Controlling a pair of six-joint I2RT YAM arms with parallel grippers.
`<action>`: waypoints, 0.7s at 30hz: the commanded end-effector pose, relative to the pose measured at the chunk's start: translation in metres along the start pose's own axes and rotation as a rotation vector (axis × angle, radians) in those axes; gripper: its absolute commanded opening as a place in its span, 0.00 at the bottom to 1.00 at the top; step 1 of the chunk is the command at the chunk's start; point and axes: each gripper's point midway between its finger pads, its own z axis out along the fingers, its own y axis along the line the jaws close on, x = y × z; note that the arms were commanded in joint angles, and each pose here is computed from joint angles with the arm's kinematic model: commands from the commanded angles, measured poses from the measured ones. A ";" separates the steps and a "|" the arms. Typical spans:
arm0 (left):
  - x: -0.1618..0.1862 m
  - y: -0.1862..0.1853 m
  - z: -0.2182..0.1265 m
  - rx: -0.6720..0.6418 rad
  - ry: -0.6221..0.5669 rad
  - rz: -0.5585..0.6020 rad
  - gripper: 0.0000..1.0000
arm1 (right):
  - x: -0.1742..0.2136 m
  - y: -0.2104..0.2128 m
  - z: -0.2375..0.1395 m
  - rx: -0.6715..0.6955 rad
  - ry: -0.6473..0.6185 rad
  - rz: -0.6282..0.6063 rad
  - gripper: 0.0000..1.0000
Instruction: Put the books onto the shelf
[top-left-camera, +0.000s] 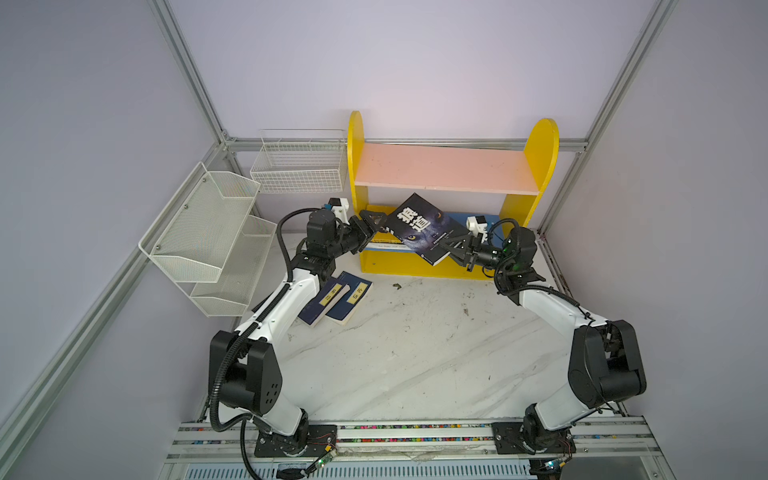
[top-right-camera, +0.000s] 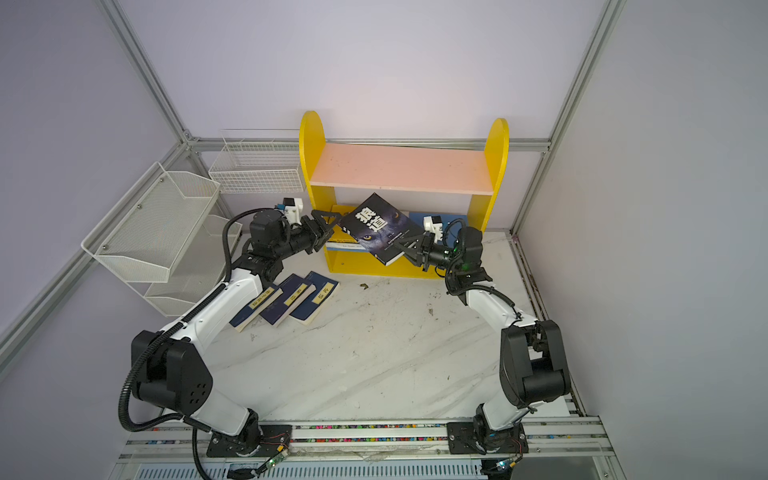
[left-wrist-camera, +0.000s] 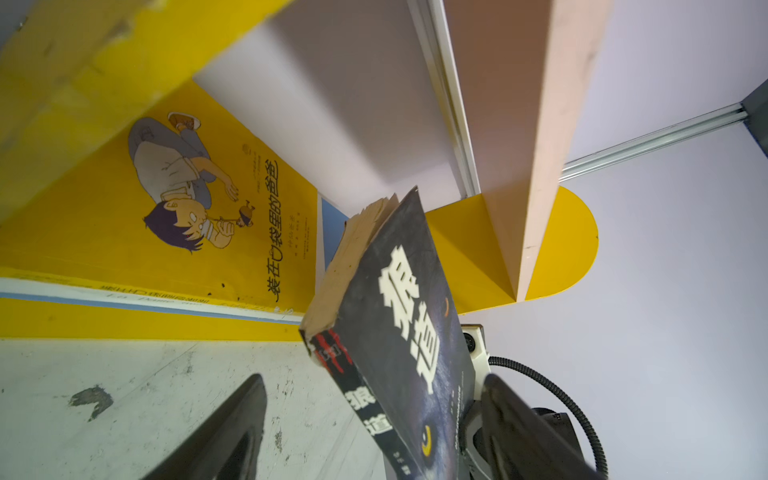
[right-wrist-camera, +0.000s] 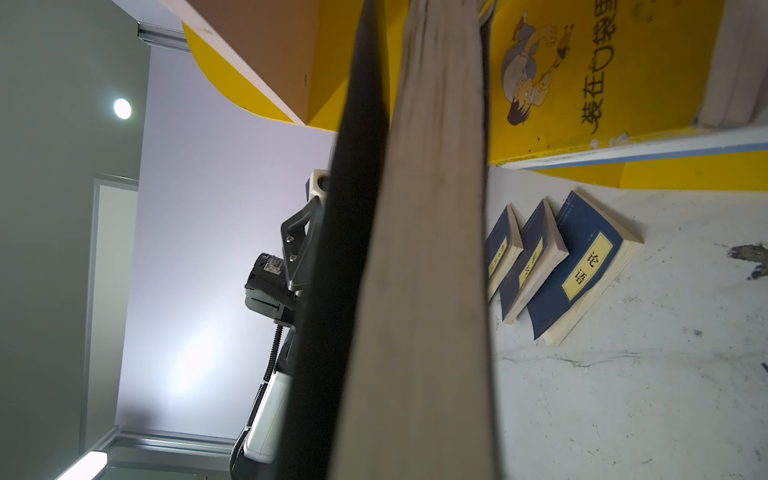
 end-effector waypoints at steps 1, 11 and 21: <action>0.000 -0.024 0.004 0.068 0.027 0.033 0.80 | -0.002 0.020 0.002 -0.037 0.026 -0.100 0.16; 0.006 -0.039 0.033 0.181 0.063 -0.045 0.56 | -0.008 0.014 0.007 -0.058 0.041 -0.109 0.17; -0.013 -0.039 0.031 0.204 -0.073 -0.081 0.15 | -0.024 -0.012 0.012 -0.059 -0.050 -0.057 0.23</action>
